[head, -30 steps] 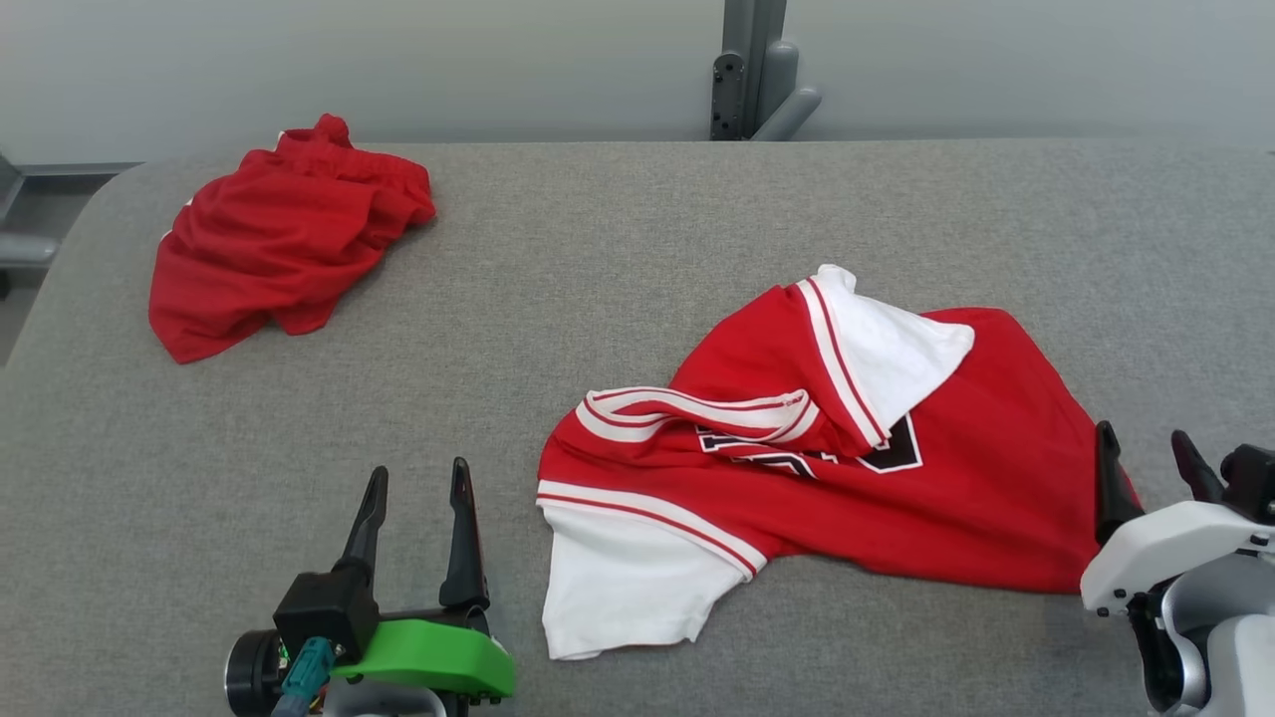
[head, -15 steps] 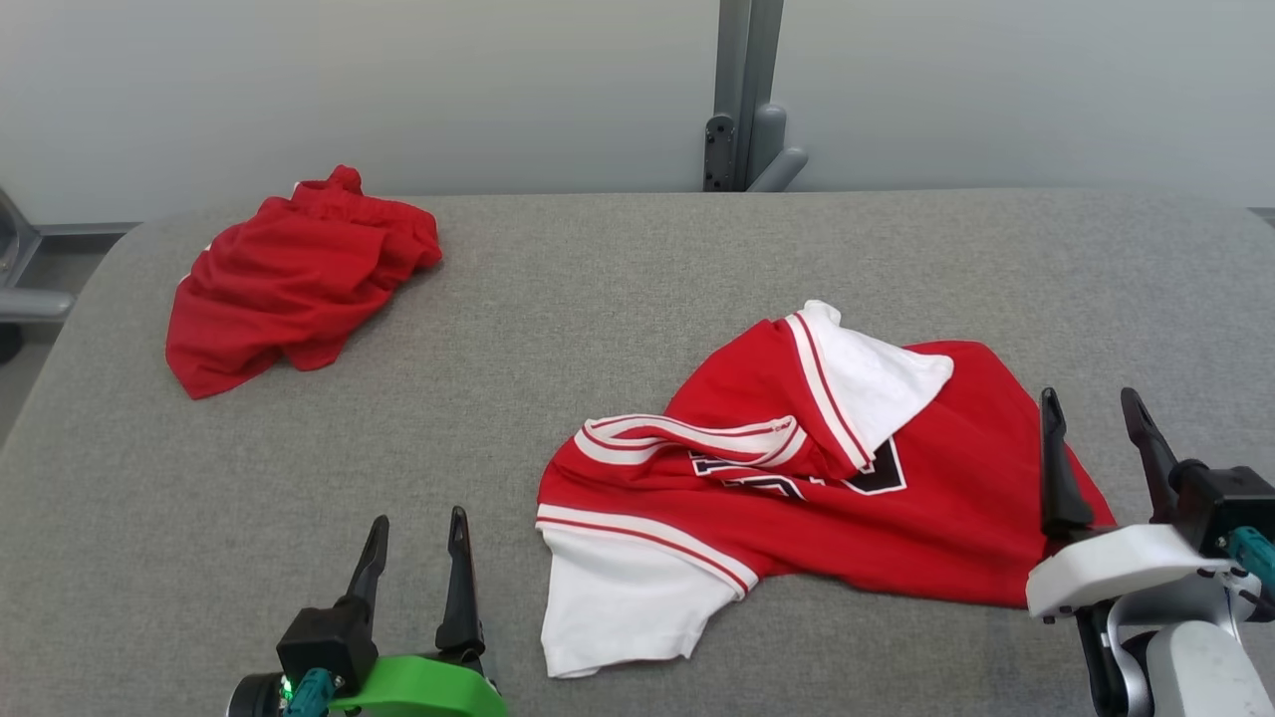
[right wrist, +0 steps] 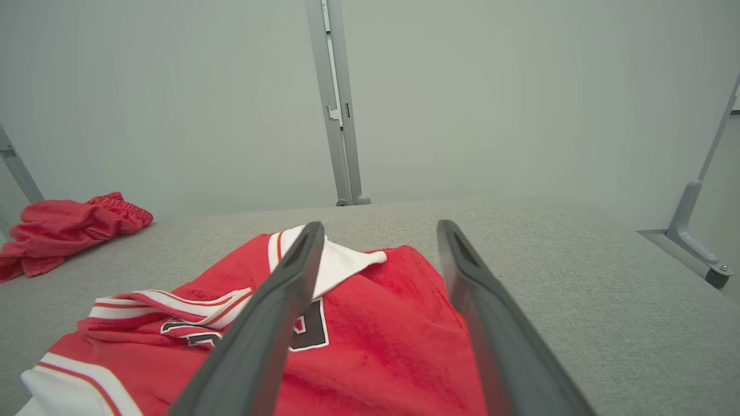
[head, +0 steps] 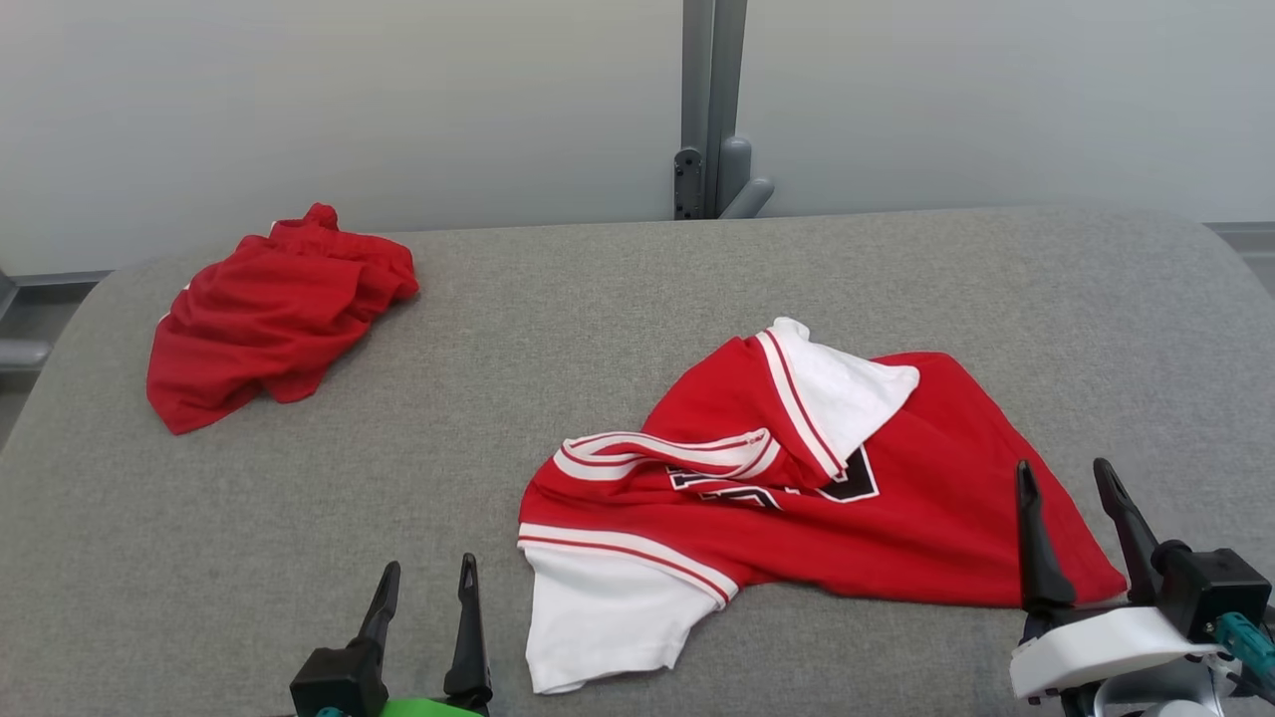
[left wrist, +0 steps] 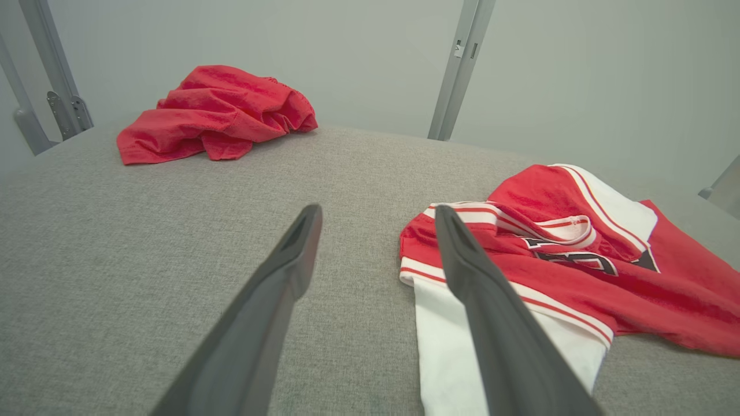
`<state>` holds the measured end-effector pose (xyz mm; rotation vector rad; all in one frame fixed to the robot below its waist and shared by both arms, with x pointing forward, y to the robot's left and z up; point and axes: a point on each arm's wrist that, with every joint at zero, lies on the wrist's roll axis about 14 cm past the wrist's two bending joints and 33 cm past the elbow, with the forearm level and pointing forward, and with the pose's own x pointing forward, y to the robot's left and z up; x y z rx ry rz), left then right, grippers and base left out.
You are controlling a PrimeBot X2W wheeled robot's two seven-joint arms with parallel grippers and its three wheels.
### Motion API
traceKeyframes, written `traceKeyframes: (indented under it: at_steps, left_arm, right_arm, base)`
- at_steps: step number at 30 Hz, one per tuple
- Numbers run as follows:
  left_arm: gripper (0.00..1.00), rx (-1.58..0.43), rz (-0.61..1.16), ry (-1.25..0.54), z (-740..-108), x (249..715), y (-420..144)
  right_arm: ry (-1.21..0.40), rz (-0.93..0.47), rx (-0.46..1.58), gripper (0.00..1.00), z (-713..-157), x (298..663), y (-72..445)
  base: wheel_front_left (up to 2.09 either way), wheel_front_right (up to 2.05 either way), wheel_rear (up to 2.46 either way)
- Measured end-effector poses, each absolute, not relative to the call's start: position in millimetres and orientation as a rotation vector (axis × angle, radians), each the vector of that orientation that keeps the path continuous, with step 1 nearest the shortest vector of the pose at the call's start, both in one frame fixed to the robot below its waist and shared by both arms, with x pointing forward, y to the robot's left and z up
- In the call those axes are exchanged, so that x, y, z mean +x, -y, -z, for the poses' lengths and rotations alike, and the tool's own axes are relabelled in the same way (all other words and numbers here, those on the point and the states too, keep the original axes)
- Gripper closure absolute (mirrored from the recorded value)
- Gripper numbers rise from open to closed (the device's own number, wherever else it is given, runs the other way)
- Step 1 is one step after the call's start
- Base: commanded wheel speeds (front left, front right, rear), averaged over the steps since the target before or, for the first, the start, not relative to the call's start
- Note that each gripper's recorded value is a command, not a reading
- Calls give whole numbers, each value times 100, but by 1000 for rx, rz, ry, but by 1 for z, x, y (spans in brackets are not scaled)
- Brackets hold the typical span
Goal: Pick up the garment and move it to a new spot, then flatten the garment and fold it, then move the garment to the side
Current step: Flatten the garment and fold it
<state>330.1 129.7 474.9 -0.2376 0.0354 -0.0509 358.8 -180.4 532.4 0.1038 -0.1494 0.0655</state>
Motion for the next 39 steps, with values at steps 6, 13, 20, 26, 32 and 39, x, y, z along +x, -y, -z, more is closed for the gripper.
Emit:
traceKeyframes:
  at_steps: [6, 13, 20, 26, 32, 39]
  left_arm:
    - [0, -235, 61, -42, -473, 328, -127]
    - [0, -236, 116, -142, -447, 319, -112]
    - [0, -269, 180, -369, -404, 303, -91]
    - [0, -310, 196, -489, -382, 297, -80]
    - [0, -329, 216, -540, -373, 300, -71]
    - [5, -384, 227, -590, -366, 302, -61]
  right_arm:
    - [131, -68, 117, 0, -526, 357, 179]
    - [100, -64, 132, 0, -516, 358, 179]
    - [75, -39, 137, 0, -507, 357, 187]
    - [53, 3, 142, 0, -498, 352, 199]
    - [2, 82, 135, 0, -481, 345, 224]
    - [-125, 191, 102, 0, -445, 336, 258]
  base:
    - [0, 0, 0]
    - [0, 0, 0]
    - [0, 0, 0]
    - [0, 0, 0]
    - [0, 0, 0]
    - [0, 0, 0]
